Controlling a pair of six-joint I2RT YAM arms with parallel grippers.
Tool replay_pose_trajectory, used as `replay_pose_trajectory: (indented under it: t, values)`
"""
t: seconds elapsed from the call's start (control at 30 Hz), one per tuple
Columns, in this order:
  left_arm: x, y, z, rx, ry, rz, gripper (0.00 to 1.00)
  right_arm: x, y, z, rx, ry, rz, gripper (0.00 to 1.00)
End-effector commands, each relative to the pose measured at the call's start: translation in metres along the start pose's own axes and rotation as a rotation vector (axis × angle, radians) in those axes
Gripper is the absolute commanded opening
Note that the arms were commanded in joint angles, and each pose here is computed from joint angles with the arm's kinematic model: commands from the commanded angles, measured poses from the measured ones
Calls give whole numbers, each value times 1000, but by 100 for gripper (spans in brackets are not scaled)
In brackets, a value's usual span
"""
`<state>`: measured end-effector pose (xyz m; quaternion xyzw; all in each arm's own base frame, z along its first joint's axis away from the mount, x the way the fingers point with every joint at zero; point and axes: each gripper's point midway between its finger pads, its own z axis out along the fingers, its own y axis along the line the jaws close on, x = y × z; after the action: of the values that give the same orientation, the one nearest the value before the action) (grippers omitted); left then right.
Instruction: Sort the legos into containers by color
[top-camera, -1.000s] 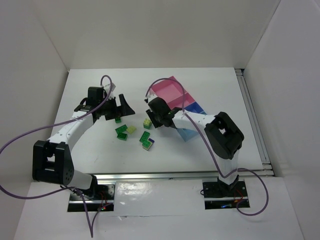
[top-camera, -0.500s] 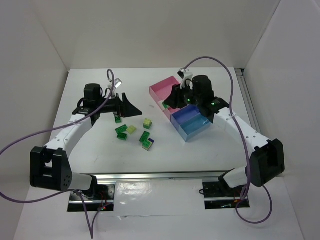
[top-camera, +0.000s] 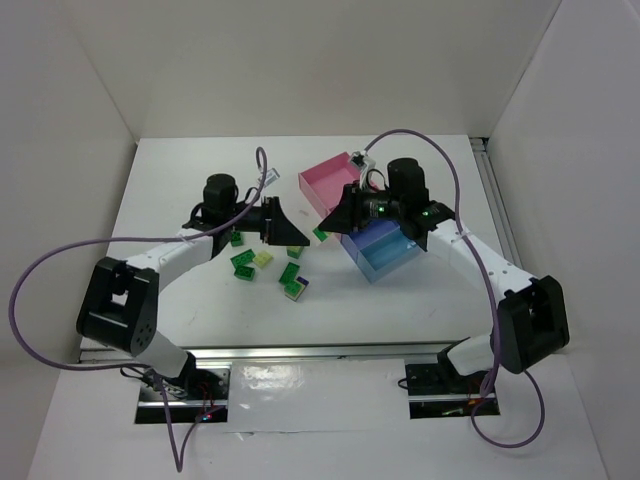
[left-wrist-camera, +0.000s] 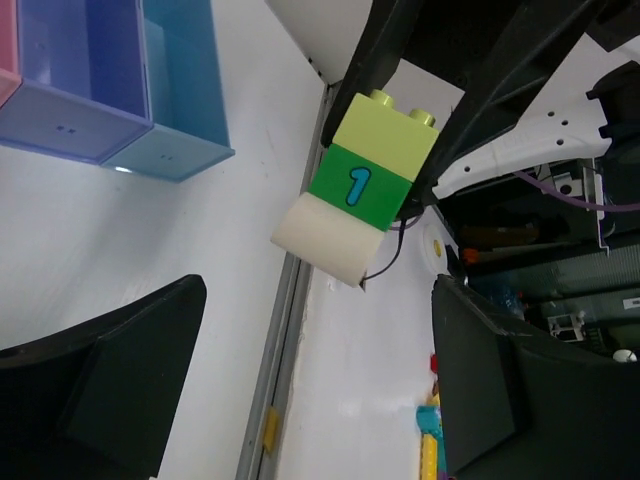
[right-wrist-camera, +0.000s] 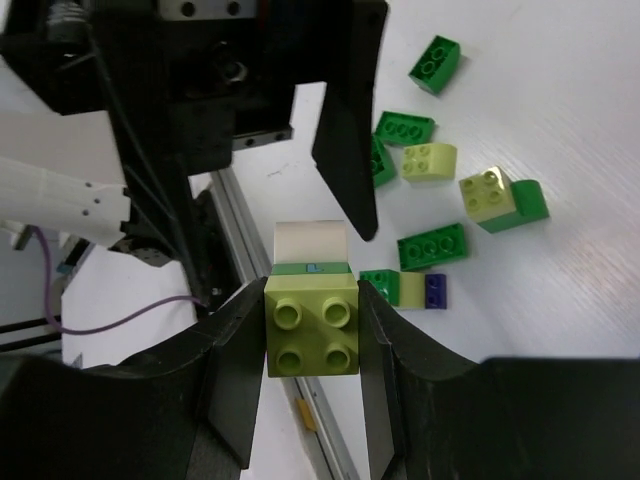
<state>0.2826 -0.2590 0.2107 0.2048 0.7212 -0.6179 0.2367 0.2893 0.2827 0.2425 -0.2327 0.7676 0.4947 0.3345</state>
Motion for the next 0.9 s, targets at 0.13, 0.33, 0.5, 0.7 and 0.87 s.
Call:
replay_pose_trajectory:
  t: [0.13, 0.33, 0.5, 0.7, 0.87]
  values:
    - [-16, -27, 11, 86, -37, 145, 92, -24, 32, -5, -144, -68, -33, 25]
    - [-19, -40, 20, 140, -40, 167, 73, -22, 35, -2, -161, -60, -29, 25]
    - [-20, -48, 29, 154, -29, 173, 56, -19, 36, 4, -151, -46, -28, 25]
    - [-22, -44, 29, 121, -38, 156, 24, -3, 27, 10, -127, 6, 0, 25]
    - [-22, -36, 26, 69, -19, 108, 0, -4, 10, -3, -48, 7, -6, 25]
